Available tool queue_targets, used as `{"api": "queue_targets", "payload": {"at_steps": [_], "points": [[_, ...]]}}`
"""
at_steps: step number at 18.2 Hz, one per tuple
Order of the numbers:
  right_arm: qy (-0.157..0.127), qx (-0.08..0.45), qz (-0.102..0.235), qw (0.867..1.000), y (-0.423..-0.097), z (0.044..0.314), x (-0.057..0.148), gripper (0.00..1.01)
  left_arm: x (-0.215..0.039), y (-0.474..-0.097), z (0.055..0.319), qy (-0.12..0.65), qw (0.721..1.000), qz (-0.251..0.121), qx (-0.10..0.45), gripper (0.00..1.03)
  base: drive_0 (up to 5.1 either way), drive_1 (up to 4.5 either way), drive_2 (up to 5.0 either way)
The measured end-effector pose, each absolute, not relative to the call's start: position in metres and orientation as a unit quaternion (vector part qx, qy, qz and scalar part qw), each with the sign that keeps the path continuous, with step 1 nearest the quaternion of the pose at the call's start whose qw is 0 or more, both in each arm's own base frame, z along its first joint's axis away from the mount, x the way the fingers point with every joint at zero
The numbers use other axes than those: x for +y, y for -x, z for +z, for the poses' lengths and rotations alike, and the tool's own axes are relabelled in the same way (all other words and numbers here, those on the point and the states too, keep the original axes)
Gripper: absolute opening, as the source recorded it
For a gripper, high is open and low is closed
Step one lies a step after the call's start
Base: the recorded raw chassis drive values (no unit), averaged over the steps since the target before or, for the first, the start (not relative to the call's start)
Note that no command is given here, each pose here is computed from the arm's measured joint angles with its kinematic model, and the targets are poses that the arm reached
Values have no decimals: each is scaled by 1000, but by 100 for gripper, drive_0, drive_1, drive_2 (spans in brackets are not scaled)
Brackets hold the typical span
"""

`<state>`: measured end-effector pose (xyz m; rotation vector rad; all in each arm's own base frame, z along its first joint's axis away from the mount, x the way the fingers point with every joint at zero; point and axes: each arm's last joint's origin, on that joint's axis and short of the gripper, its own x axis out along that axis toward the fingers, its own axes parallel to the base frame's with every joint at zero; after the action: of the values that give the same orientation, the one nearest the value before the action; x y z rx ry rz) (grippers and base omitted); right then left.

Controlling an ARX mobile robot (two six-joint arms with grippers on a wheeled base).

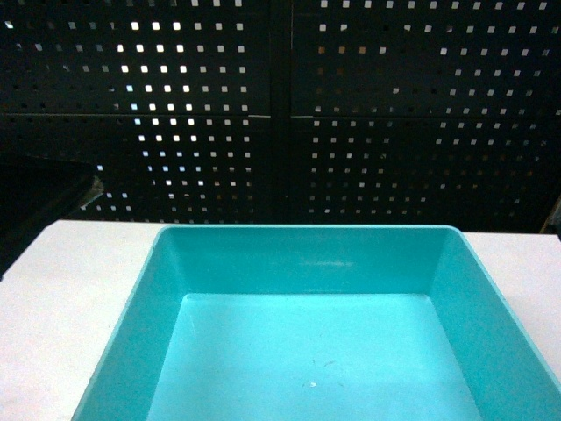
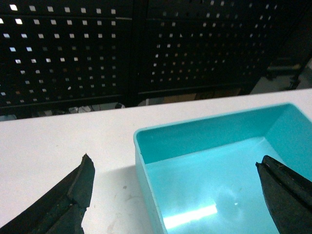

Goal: Stack blue boxes stably on right

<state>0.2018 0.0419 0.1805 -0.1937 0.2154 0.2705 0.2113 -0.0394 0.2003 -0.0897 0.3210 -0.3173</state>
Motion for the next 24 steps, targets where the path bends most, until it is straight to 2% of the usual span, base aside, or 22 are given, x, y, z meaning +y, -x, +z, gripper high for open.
{"api": "queue_targets", "payload": {"at_steps": [3, 7, 10, 13, 19, 20, 24], "points": [[98, 120, 146, 977, -227, 188, 53, 98, -48, -231, 200, 33, 967, -144, 209, 98, 0, 0, 0], [104, 180, 152, 966, -248, 171, 64, 98, -61, -243, 180, 22, 950, -152, 271, 98, 0, 0, 0], [107, 216, 137, 961, -256, 144, 65, 98, -72, -247, 170, 1, 950, -155, 272, 98, 0, 0, 0], [110, 249, 131, 953, -254, 118, 62, 98, -76, -251, 153, -7, 942, -153, 298, 98, 0, 0, 0], [115, 281, 119, 945, -251, 89, 58, 98, -81, -254, 136, -12, 936, -144, 322, 98, 0, 0, 0], [116, 287, 116, 944, -251, 84, 57, 96, -83, -253, 134, -13, 933, -145, 330, 98, 0, 0, 0], [120, 301, 111, 940, -245, 75, 56, 54, -86, -253, 131, -22, 935, -127, 330, 98, 0, 0, 0]]}}
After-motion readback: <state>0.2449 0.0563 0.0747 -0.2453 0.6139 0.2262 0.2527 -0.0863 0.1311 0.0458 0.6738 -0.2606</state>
